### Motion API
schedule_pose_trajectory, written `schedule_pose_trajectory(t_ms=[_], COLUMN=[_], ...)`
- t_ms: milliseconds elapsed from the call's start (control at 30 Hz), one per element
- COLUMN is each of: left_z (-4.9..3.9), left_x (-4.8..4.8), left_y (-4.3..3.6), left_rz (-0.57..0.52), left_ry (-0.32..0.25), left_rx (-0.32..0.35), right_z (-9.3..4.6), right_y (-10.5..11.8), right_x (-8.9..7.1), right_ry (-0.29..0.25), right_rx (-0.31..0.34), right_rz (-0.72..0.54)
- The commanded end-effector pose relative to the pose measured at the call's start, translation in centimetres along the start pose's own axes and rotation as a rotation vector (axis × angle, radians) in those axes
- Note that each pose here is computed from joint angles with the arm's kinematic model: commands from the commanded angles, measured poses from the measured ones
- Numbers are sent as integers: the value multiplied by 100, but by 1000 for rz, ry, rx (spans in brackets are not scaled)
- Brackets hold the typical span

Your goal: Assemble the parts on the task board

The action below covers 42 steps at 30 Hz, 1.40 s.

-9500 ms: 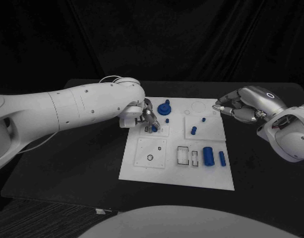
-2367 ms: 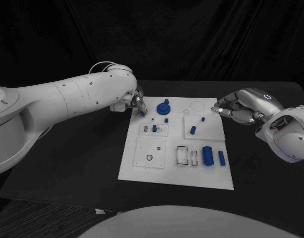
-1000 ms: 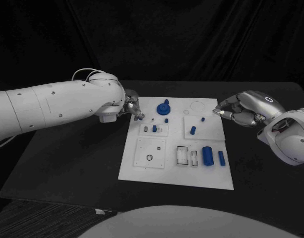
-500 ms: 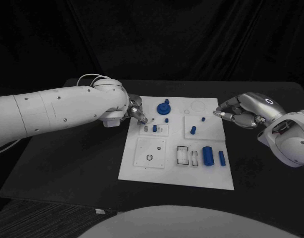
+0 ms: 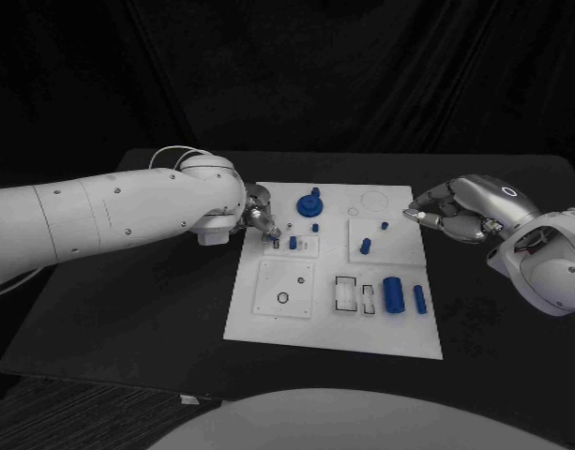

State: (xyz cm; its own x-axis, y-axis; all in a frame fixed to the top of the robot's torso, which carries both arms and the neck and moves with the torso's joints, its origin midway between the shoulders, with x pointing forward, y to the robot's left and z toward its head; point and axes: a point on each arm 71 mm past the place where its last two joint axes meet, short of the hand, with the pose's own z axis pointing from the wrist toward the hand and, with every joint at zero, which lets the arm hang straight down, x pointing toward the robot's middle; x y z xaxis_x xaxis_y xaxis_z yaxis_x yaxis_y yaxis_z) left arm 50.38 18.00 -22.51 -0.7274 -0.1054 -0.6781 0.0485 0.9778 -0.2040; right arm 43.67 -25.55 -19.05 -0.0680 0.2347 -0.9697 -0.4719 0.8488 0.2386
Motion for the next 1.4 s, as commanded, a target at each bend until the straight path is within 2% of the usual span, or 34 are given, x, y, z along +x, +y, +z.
schedule_pose_trajectory(t_ms=[33,700,1400], left_z=[3,-6,43], left_x=[26,68,142], left_y=[-16,-11,-5], left_rz=[9,16,13], left_ry=[20,39,54], left_rx=[12,13,16], right_z=[-8,-8,-9], right_y=[-11,-13,-12], right_x=[-3,-4,0], right_ry=[-13,-13,-11], right_rx=[8,10,12], right_rz=[0,0,0])
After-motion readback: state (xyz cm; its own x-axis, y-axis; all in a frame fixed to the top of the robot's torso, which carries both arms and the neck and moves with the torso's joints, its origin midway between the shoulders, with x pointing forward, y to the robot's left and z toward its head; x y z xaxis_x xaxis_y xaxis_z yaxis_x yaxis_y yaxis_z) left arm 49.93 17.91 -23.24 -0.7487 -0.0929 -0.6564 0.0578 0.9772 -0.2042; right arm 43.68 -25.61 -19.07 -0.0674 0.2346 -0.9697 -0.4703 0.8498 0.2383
